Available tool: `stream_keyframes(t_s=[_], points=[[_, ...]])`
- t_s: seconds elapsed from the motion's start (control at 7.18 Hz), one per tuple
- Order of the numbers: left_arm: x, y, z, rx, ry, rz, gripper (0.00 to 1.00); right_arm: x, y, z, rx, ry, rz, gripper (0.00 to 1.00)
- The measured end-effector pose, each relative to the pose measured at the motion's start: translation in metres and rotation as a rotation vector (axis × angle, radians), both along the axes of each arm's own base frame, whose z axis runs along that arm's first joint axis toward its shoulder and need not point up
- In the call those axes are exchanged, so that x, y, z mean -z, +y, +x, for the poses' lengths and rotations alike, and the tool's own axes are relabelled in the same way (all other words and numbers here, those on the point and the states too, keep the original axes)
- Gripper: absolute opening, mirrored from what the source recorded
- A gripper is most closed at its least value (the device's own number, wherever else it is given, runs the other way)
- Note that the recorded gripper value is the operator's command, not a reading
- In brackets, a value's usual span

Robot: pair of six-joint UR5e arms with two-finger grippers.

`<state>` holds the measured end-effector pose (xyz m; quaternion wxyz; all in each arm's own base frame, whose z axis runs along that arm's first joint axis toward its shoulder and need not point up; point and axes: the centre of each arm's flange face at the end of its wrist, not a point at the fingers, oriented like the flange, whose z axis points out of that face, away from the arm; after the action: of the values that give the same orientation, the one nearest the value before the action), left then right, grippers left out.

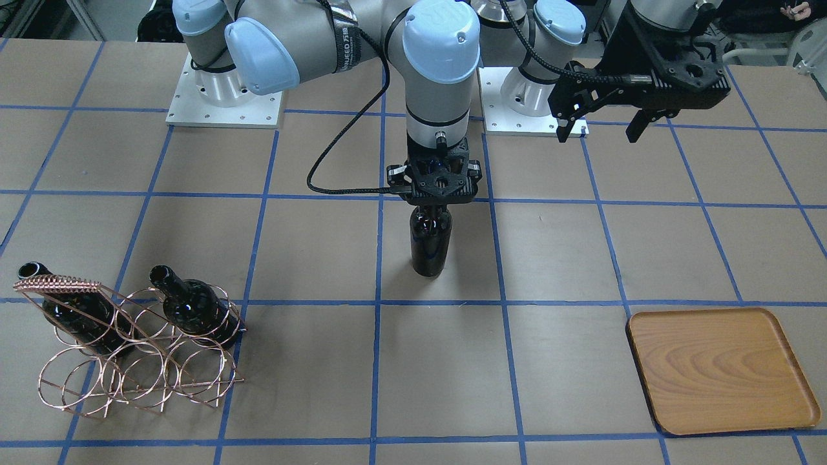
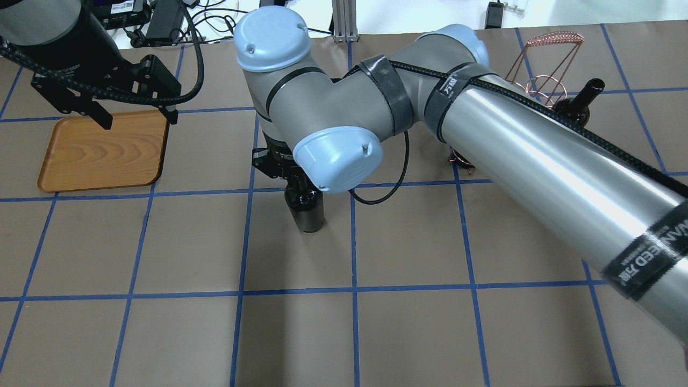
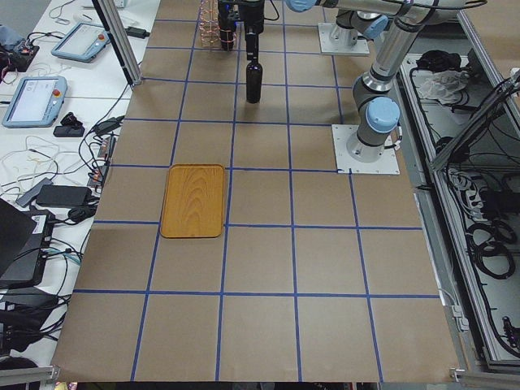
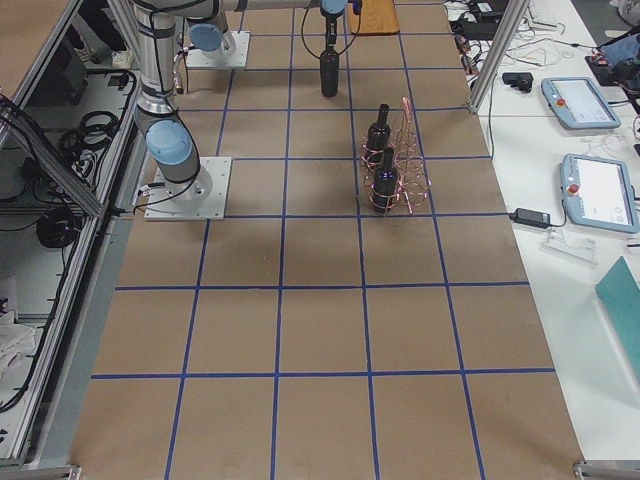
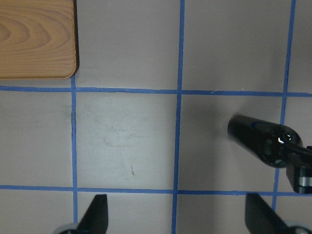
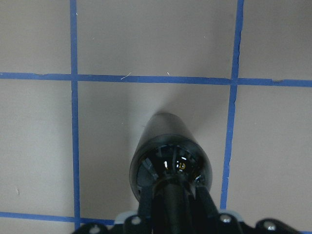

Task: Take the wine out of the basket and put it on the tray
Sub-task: 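Carry the bottle toward the table center and stand it upright, then open and withdraw the right gripper while the left arm reaches toward the bottle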

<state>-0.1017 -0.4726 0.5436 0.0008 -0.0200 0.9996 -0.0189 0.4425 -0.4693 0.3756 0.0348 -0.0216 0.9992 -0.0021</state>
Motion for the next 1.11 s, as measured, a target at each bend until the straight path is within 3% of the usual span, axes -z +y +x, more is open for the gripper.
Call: stream_keyframes(t_s=[0.56, 0.84, 1.11], points=[[-0.004, 0.005, -0.007, 0.004, 0.064, -0.002, 1.00, -0.059, -0.003, -0.028, 0.028, -0.036, -0.110, 1.00], [-0.001, 0.005, -0.011, -0.008, 0.091, 0.017, 1.00, -0.094, -0.018, -0.083, 0.036, 0.020, -0.164, 1.00], [0.013, 0.003, -0.029, -0.031, 0.119, 0.050, 1.00, -0.117, -0.047, -0.159, 0.129, 0.053, -0.194, 1.00]])
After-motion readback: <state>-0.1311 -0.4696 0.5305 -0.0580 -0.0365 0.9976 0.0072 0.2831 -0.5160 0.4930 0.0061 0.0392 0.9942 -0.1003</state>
